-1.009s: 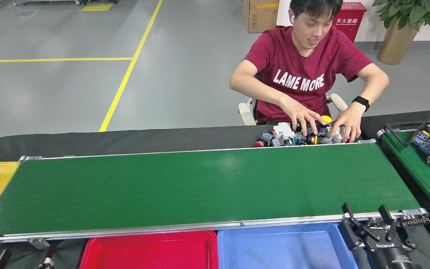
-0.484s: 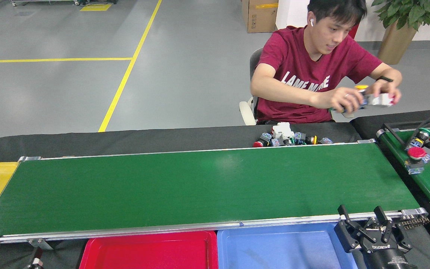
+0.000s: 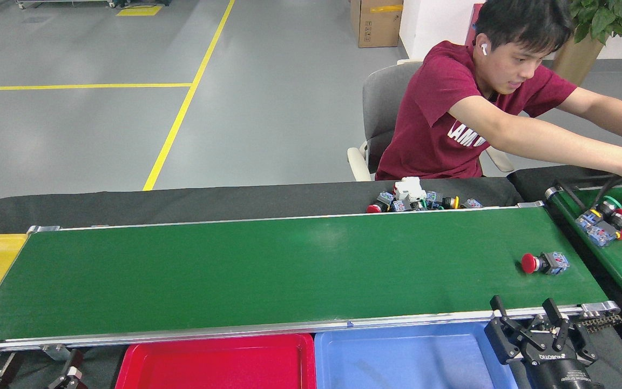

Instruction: Pick switch part from conveyor to tray

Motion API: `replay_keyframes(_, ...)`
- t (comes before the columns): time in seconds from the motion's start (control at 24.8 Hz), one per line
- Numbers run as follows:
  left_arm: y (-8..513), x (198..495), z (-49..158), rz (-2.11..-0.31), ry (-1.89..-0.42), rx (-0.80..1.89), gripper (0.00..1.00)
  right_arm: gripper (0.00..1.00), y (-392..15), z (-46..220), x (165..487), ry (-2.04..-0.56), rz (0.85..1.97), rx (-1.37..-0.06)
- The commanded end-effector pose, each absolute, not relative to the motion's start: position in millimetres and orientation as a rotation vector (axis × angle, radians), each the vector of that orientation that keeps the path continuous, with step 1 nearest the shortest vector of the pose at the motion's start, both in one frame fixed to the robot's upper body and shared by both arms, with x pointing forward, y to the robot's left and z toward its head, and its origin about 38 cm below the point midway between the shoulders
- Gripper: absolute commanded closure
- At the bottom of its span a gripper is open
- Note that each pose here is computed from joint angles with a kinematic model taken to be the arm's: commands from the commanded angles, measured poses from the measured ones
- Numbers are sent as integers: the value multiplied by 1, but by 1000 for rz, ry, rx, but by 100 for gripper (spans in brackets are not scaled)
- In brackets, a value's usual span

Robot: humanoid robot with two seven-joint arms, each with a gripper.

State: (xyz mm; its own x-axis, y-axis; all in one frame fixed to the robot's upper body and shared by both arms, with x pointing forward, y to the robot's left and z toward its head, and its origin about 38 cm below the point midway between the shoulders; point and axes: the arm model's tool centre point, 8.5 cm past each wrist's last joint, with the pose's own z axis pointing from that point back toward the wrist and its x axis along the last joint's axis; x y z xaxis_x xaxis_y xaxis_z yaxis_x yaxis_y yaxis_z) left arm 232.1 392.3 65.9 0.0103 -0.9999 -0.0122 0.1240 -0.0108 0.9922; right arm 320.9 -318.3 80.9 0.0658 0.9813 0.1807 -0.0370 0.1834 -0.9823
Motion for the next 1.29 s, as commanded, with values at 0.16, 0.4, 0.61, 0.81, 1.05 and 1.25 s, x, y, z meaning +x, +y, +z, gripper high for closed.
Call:
replay_keyframes(0.16, 388, 248, 76, -1335, -1098, 1181, 0, 2, -335, 71, 348, -990, 1013, -1102)
replay_keyframes(0.4, 386, 250, 77, -1345, -1110, 1177, 0, 2, -355, 52, 375, -888, 1007, -1114)
replay_keyframes(0.61, 384, 254, 79, -1351, -1120, 1181, 0, 2, -362, 49, 414, -874, 1010, -1101)
replay_keyframes(0.81, 362, 274, 83, -1392, -1179, 1172, 0, 2, -352, 41, 436, -869, 1043, -1072)
replay_keyframes(1.05, 357, 282, 86, -1418, -1179, 1186, 0, 30, -355, 39, 439, -878, 1076, -1056)
replay_keyframes(1.25, 358, 283, 87, -1414, -1180, 1192, 0, 96, -333, 38, 441, -1033, 1172, -954)
